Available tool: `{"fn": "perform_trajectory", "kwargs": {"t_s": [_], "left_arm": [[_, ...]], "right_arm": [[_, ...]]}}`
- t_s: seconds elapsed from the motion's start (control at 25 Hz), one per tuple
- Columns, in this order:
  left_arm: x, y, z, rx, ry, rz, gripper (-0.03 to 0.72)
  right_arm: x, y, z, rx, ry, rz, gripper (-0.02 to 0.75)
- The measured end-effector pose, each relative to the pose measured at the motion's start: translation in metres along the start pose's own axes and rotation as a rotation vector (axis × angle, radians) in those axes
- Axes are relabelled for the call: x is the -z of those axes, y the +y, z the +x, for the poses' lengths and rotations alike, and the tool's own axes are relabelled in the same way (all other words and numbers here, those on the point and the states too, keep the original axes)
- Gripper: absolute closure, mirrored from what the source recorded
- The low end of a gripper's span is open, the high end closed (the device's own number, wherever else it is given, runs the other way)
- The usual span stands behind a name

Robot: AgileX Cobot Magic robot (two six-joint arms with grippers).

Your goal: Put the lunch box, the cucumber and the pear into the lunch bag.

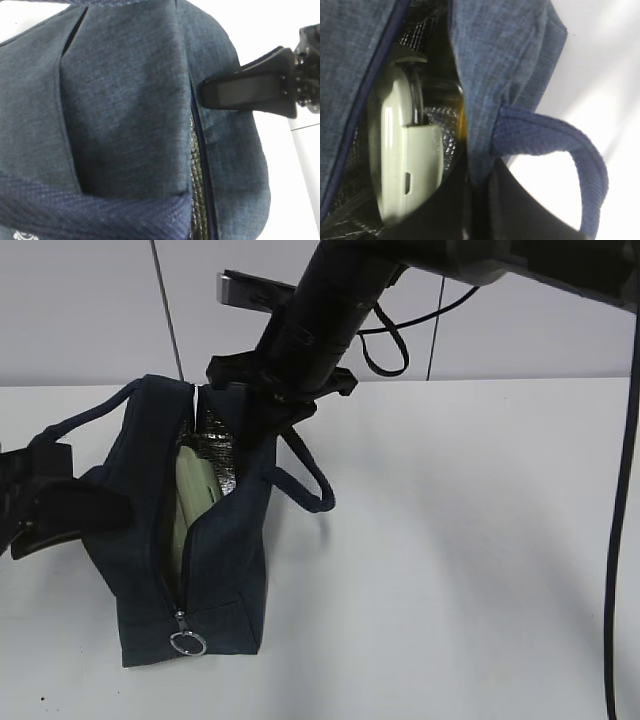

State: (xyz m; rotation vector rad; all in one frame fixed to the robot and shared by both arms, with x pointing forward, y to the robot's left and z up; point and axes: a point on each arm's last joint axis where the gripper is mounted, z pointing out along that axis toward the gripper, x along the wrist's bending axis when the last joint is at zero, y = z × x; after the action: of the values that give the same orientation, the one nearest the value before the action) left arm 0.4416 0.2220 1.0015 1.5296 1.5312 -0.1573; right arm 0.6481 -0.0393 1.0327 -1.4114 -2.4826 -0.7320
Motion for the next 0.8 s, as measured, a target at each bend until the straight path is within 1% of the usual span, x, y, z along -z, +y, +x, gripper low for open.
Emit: {"fn": "perform_trajectory", "kwargs": {"t_s": [0.04,0.16,0.24,0.32,0.52,0.68,0.8], "left_arm": [[0.0,0.0,0.0,0.003,-0.003,-0.003,0.707],[0.0,0.003,-0.002,-0.002,-0.02,-0.027,0.707],[0.0,0.008,-0.006,-0.023,-0.029,-0.04,0.707],[0.001,0.015,-0.013,-0.051,-0.044,-0.055,0.707],[-0.006,0.033,-0.031,-0.105,-0.091,-0.065,0.707],[-0.023,0.037,-0.043,-0.115,-0.129,-0.023,0.707],[-0.037,0.038,-0.053,-0.117,-0.161,0.001,0.707]], "right_arm": [[0.0,0.0,-0.001,0.005,-0.01,0.001,0.726],[0.0,-0.001,-0.005,0.023,-0.053,0.007,0.731],[0.001,-0.001,-0.008,0.041,-0.095,0.013,0.732],[0.009,-0.002,-0.008,0.059,-0.132,0.008,0.732],[0.054,-0.003,-0.004,0.092,-0.223,-0.055,0.732],[0.094,-0.007,0.004,0.117,-0.301,-0.12,0.732],[0.113,-0.013,0.006,0.117,-0.346,-0.142,0.732]]}}
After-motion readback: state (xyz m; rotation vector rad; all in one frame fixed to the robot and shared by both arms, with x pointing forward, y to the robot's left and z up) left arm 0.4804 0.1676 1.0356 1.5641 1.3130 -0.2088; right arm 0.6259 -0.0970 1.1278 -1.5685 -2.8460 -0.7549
